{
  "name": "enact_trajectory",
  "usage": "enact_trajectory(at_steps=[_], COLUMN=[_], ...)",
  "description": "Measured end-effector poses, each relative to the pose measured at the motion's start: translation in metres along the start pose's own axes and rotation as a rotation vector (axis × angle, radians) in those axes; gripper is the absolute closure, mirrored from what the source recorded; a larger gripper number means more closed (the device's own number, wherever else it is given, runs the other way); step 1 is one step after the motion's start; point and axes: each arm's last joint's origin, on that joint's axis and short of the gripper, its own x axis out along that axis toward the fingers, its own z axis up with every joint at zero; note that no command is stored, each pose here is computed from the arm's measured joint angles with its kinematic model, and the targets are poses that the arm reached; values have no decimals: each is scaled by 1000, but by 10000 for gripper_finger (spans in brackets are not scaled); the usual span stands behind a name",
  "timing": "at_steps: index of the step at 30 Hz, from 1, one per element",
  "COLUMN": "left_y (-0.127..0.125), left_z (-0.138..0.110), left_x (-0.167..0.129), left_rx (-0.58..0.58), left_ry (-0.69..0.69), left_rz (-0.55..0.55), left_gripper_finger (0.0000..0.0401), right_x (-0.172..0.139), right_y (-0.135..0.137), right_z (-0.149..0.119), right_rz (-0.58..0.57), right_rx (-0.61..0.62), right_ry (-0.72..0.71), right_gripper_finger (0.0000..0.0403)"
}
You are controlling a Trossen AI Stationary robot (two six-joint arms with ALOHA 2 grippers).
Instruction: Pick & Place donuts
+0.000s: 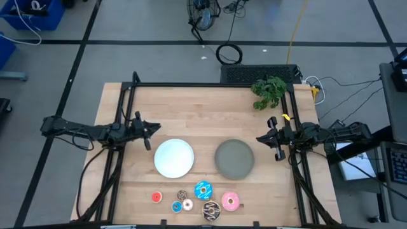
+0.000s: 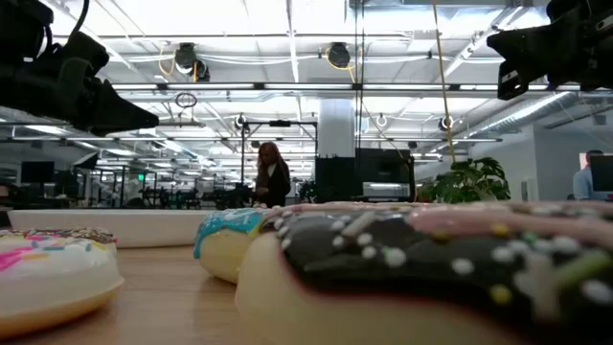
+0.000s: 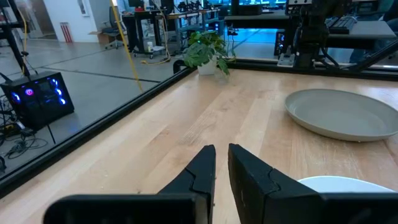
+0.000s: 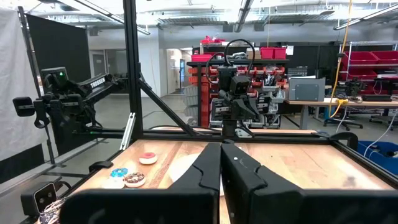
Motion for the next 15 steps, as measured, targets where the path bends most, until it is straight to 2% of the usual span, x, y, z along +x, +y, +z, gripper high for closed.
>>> enact_trajectory(at_steps=[15], left_y=[0], left_z=[0], left_x=[0], left_rx=[0], left_ry=[0], left_rz=[0], left_gripper_finger=[350], right_x=[0], right_y=[0], right_z=[0], right_rz=[0], right_rx=[0], right_ry=[0], right_gripper_finger=[403])
